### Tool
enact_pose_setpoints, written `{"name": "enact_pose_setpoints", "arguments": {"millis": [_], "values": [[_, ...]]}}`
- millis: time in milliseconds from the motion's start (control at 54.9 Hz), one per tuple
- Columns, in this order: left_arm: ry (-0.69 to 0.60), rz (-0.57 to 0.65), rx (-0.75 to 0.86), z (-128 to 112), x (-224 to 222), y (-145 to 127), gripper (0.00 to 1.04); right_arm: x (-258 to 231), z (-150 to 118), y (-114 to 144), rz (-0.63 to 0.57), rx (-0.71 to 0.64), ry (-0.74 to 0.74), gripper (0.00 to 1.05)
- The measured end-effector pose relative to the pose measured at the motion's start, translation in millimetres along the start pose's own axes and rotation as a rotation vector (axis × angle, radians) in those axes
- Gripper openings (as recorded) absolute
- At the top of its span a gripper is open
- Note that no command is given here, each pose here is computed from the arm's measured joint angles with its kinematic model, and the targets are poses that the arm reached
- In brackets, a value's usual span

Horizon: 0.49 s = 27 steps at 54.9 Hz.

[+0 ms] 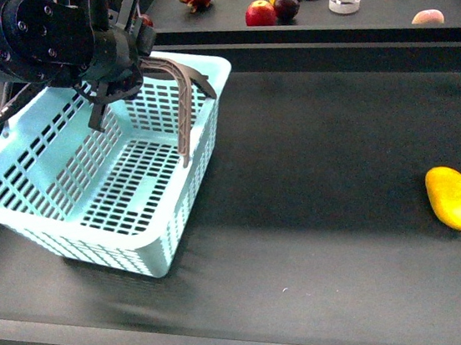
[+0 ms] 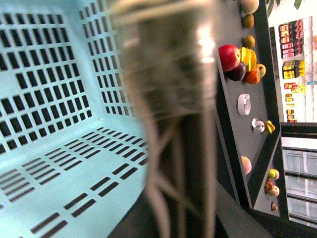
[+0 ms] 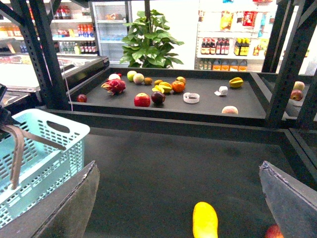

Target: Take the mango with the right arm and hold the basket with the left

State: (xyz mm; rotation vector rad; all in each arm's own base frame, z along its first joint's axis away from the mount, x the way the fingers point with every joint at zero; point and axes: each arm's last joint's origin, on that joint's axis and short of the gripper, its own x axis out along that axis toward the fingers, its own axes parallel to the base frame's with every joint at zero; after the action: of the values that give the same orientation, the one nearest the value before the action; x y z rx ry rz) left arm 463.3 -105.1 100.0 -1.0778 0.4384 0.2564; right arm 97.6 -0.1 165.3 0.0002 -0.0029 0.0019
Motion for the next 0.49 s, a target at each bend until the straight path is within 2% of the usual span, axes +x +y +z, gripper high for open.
{"name": "enact_pose_setpoints", "arguments": {"millis": [36,109,255,491], "values": [[0.002,0.001,0.018,-0.3,-0.1,0.6,0.07,0.0,0.0,0.0,0.0,0.0,0.0,0.96],[0.008,0.003,0.073,-0.7,-0.7,2.4,0.07,0.0,0.0,0.0,0.0,0.0,0.0,0.96],[-0.006,-0.003,0.079,0.7,-12.5,5.5,0.07,0.0,0.0,0.0,0.0,0.0,0.0,0.96],[-0.026,-0.122,0.164,1.5,-55.5,-3.1,0.07,0.0,0.0,0.0,0.0,0.0,0.0,0.96]]}}
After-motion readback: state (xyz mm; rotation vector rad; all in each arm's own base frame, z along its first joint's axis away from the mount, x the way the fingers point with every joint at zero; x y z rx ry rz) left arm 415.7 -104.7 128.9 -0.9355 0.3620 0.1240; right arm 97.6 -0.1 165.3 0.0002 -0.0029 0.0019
